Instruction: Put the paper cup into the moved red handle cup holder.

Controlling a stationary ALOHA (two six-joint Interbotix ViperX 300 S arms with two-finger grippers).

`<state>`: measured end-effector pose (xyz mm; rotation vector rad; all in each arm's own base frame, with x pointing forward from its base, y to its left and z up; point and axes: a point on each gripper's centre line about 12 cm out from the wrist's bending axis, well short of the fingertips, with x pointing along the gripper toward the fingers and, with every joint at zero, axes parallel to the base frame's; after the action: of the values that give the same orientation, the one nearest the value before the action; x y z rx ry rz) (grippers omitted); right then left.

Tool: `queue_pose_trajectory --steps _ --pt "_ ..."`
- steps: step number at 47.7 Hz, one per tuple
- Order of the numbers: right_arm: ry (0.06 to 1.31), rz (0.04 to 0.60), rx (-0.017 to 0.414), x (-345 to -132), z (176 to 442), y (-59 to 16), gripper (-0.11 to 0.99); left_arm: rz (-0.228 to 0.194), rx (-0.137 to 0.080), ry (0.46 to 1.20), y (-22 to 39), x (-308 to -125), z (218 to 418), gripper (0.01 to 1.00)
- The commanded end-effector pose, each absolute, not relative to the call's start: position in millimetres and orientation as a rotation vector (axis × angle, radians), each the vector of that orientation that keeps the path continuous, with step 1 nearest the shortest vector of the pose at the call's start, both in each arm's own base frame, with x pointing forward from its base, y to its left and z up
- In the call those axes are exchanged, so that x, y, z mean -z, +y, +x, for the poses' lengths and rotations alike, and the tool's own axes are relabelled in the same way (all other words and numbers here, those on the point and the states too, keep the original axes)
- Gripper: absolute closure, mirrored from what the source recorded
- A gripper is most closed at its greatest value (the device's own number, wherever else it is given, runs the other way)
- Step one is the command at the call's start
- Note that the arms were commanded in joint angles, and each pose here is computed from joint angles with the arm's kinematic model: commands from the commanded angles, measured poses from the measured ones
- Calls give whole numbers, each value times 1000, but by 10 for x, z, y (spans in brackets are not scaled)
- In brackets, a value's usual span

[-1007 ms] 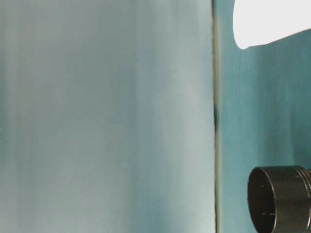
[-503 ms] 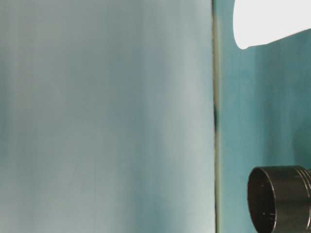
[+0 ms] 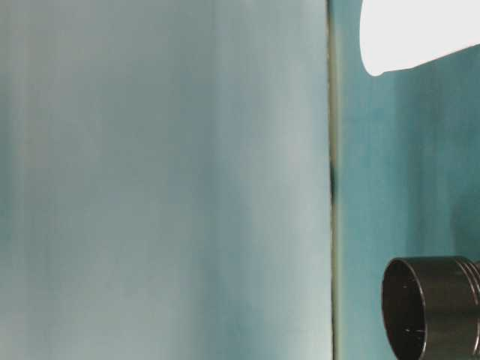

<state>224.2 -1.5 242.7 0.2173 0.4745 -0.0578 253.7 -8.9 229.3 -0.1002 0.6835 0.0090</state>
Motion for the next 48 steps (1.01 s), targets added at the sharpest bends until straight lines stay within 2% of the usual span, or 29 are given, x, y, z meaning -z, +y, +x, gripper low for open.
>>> queue_pose_trajectory --steps 1,11,21,25,28,29,34,37,48 --pt "453 230 58 -2516 2288 -15 978 -95 -7 671 -93 -2349 2592 980" --pt "450 230 57 -2523 2284 -15 978 -100 -15 706 -82 -2259 2626 980" --pt "450 231 58 -2523 2284 -15 978 -138 -50 718 -18 -2226 2650 953" --pt "451 231 58 -2517 2282 -14 978 -147 -60 728 -2 -2195 2651 795" --pt "450 231 58 -2523 2284 -15 978 -155 -69 740 15 -2165 2660 625" --pt "448 231 58 -2526 2282 -14 978 -155 -69 746 15 -2150 2658 539" --pt "448 231 58 -2526 2282 -14 978 -147 -71 778 23 -2069 2680 228" --pt "450 231 58 -2520 2280 -14 978 -144 -73 797 27 -2017 2697 90" --pt "447 231 57 -2527 2277 -14 978 -151 -95 841 83 -1862 2766 52"
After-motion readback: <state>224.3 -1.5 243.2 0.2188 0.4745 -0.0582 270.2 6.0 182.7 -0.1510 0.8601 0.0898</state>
